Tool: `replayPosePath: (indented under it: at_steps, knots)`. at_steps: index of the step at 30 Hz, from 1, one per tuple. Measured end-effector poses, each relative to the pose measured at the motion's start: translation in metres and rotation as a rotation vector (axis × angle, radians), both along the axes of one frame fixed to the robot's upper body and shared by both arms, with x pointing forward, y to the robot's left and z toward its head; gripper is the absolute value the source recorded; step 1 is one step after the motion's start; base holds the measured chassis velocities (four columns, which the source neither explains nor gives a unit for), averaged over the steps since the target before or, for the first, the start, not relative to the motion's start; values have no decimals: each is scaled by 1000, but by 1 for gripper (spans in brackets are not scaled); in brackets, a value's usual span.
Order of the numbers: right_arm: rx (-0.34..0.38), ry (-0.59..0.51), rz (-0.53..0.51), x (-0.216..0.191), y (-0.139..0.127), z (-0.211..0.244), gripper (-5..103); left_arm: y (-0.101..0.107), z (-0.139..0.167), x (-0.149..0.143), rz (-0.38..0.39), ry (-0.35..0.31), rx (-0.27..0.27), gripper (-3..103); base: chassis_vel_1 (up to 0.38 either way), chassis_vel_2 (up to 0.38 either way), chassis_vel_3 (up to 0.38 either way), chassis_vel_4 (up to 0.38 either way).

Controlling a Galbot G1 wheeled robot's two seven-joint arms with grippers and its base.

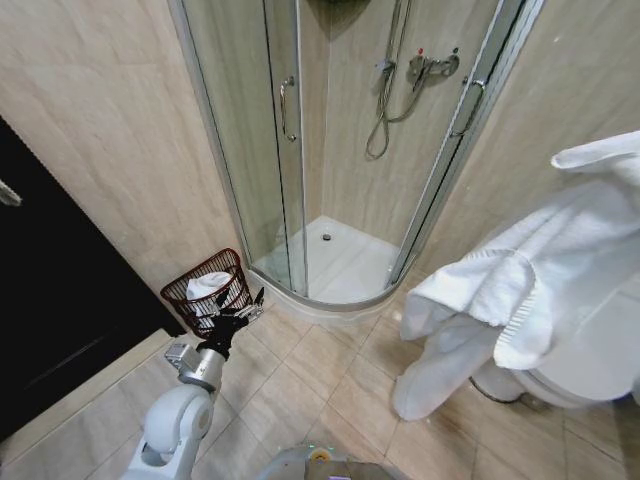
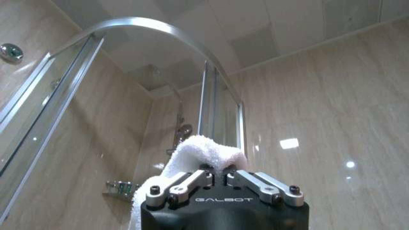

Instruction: Discard the used towel into the hamper.

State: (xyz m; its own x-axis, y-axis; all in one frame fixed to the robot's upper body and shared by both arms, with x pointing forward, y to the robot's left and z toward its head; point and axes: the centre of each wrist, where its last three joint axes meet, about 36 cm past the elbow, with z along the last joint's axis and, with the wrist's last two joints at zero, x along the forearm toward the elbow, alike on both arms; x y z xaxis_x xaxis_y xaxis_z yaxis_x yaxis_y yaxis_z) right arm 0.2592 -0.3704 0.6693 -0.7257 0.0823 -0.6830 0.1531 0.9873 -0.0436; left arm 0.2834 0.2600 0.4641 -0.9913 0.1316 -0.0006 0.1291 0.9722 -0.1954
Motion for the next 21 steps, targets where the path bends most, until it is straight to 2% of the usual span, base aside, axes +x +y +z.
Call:
replayPosePath:
  at_steps: [21]
  knots:
    - [-4,-7,-1,0,-1,2,7,0,0,0,0,0,0,100,0,0,0,0]
